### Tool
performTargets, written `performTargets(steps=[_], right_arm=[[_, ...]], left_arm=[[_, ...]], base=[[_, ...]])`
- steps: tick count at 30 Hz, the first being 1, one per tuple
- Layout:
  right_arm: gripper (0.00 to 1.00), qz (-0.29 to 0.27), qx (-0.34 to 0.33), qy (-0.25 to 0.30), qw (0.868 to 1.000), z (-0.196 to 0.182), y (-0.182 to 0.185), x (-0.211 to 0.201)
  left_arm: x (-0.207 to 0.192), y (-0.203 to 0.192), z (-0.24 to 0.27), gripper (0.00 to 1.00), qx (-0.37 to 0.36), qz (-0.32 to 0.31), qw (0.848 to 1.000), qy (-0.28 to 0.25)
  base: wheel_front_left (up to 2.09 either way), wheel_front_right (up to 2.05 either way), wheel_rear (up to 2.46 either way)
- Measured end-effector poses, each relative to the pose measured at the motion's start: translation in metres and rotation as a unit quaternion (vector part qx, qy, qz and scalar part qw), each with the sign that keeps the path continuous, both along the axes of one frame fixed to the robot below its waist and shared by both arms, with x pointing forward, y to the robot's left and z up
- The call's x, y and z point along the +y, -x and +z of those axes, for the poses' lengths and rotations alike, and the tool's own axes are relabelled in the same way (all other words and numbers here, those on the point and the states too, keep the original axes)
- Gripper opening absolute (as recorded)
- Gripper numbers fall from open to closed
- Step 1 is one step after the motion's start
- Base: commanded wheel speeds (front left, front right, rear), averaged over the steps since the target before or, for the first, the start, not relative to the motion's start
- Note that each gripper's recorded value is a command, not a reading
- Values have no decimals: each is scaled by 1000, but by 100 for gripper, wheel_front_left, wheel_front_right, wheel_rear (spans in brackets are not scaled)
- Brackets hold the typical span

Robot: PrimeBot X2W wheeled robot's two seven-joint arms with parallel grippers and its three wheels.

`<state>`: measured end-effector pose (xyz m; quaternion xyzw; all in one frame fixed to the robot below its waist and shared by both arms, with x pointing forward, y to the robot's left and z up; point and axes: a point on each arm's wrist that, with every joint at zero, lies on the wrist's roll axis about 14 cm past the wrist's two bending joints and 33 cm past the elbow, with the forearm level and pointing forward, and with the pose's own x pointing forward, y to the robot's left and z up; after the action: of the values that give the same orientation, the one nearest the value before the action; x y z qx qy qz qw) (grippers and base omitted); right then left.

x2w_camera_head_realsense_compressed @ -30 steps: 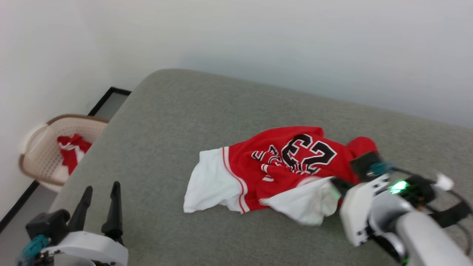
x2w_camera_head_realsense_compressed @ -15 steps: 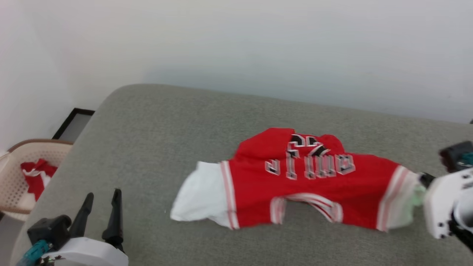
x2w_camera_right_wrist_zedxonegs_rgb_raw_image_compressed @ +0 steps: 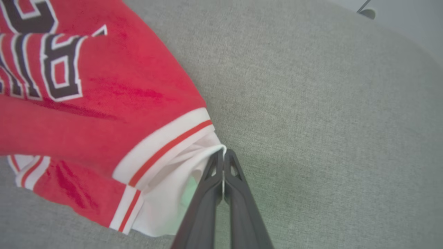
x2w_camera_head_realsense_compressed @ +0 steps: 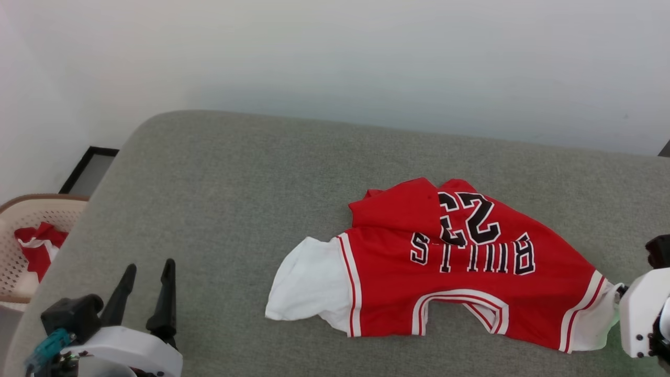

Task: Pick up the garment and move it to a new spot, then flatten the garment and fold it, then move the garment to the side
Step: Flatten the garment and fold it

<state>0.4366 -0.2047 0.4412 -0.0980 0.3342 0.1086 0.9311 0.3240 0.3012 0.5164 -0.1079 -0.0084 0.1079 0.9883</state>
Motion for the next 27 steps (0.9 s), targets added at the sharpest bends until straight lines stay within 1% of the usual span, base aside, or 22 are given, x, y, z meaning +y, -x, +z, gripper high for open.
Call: performTargets(steps=[1, 2, 3, 4, 5, 11, 17, 20, 24, 27], right_arm=[[0, 0, 5, 0, 1000, -3, 0, 1], [5, -2, 11, -2, 1000, -7, -1, 1], [33, -3, 13, -4, 1000, -9, -1, 2], [64, -1, 12, -3, 1000, -9, -3, 3], [100, 1, 11, -3, 1000, -7, -5, 4], [100, 7, -12, -4, 1000, 10, -14, 3], [100, 9, -73, -16, 997, 43, -16, -3], [100, 6, -116, -26, 993, 64, -14, -8], [100, -6, -181, -45, 982, 89, -5, -16], [100, -23, -212, -57, 975, 97, 8, -23]], left_arm=[[-1, -1, 0, 100, 1, -2, 1000, 0], [-1, -3, -1, 100, 3, -4, 1000, 0], [-2, -4, -2, 100, 4, -5, 1000, -1], [-2, -5, -2, 100, 5, -6, 1000, -1], [-3, -6, -2, 100, 5, -7, 1000, -1], [-7, -14, 4, 100, 0, -24, 1000, -10], [-18, -22, 9, 100, 2, -53, 998, -19], [-23, -26, 14, 100, 0, -66, 998, -21], [-34, -32, 15, 100, 10, -90, 996, -16], [-46, -39, 17, 100, 17, -114, 993, -10]], base=[[0, 0, 0], [0, 0, 0], [0, 0, 0], [0, 0, 0], [0, 0, 0], [0, 0, 0], [0, 0, 0], [0, 0, 0], [0, 0, 0], [0, 0, 0]])
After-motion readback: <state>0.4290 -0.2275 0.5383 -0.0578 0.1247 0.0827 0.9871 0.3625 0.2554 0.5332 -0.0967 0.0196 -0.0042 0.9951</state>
